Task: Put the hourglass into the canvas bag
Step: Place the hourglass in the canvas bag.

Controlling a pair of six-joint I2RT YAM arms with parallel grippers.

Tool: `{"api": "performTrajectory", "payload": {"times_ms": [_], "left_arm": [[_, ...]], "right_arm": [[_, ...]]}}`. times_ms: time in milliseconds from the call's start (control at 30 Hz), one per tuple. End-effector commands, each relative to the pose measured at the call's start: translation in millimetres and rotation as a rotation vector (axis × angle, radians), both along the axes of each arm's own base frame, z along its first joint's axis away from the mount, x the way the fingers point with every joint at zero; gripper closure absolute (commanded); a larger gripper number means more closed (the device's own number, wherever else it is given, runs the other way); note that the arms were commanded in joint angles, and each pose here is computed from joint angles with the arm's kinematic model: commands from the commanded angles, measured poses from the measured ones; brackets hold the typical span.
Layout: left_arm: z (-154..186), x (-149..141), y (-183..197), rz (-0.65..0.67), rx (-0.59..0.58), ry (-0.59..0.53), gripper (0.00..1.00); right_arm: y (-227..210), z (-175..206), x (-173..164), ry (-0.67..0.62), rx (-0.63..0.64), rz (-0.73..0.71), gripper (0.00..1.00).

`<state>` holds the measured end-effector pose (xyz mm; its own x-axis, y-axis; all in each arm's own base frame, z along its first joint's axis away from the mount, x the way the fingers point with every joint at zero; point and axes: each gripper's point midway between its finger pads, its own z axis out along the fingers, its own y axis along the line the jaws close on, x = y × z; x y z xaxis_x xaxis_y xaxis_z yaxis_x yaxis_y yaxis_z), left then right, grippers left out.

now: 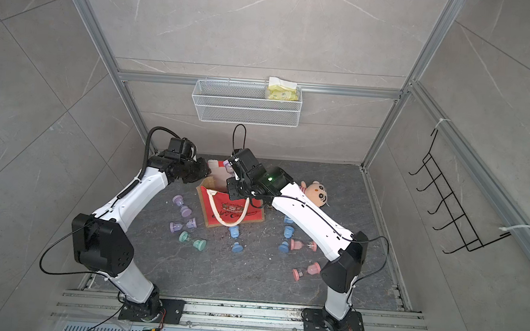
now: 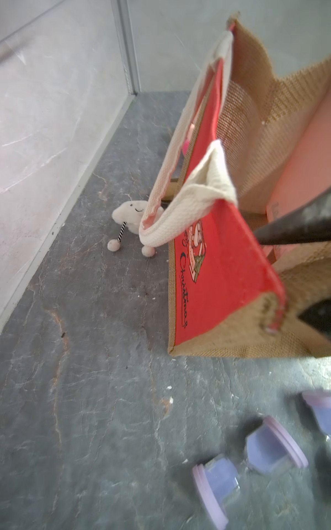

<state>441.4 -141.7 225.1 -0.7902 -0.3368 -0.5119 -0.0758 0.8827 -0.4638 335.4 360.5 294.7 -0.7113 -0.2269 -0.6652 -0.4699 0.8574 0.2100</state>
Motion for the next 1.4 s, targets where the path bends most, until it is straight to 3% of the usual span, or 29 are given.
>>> {"api": "performTrajectory", "payload": {"times_ms": [0, 167, 433, 867, 1367], "left_arm": [[28.6, 3.1, -7.9, -0.042, -0.017, -0.084, 0.89], [36.7, -8.0, -11.2, -0.059, -0.038, -0.115, 1.0], [52.3, -20.6, -10.3, -0.065, -0.066, -0.17, 1.0], [73.0, -34.8, -20.3, -0.125, -0.133, -0.227, 1.0], [67.9, -42.5, -14.2, -0.092, -0.13, -0.227, 1.0]], "right_arm": [[12.0, 13.9, 11.7, -0.025, 0.047, -0.008, 1.0], [24.1, -4.6, 24.4, 0.022, -0.005, -0.01, 1.0], [27.6, -35.4, 40.3, 0.07, -0.061, -0.046, 1.0], [25.0, -90.8, 32.9, 0.211, -0.158, -0.041, 1.0], [47.4, -147.8, 43.1, 0.306, -0.177, -0.05, 1.0]]}}
